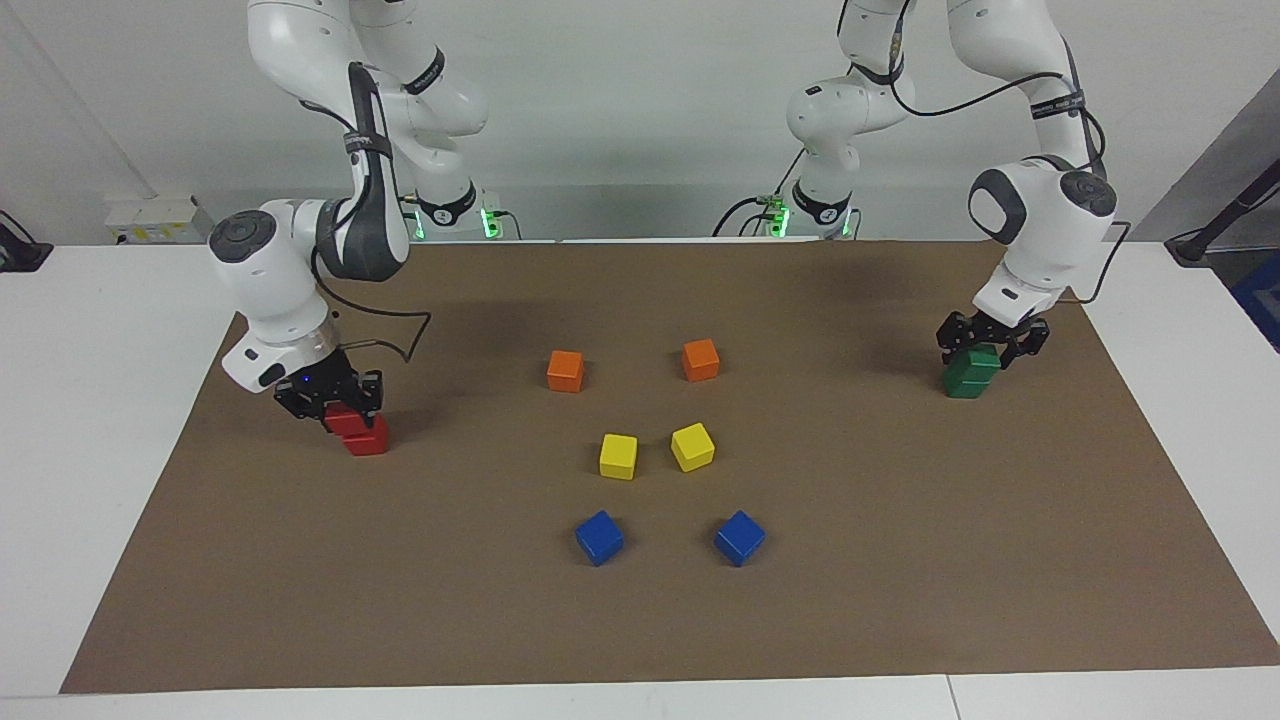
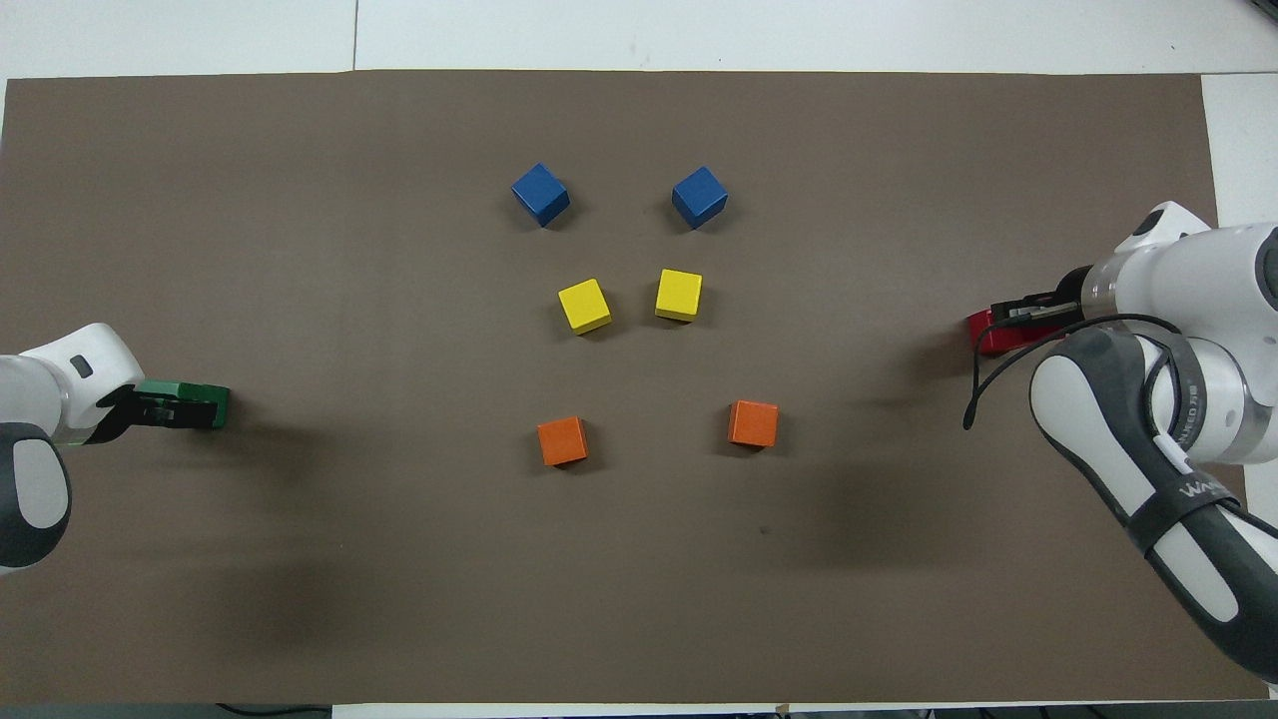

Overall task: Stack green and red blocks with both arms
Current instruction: 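Stack green on green with the left gripper while the right gripper stacks red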

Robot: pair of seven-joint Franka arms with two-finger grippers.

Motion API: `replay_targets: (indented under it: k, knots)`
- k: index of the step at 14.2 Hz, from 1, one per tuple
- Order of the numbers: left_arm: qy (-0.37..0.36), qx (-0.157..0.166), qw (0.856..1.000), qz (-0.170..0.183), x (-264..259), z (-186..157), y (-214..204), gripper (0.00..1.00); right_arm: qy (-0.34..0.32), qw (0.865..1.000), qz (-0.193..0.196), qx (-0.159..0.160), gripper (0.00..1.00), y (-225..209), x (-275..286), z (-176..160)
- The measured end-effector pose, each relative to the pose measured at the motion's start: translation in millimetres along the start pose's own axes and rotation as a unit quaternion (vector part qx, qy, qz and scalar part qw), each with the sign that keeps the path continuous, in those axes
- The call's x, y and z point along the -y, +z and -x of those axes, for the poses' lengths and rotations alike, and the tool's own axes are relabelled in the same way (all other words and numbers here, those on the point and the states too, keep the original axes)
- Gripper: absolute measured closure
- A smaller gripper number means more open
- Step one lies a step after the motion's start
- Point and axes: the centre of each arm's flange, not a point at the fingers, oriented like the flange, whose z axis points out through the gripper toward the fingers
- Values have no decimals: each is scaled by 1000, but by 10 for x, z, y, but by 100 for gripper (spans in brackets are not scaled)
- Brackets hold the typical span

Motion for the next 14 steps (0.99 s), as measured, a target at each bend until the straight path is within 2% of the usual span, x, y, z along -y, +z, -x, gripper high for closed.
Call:
replay_targets:
  k: [3,9,14]
  knots:
    - [3,7,1000,3,37,-94,-146,0,-1,1000,1,-4,45,62,-3,-17]
    - [18,9,1000,6,71,-531,-1031,0,-2,1000,0,-4,45,79,17,-22]
    - [3,11,1000,6,-125,-631,-1660,0,-4,1000,0,-4,45,79,32,-25]
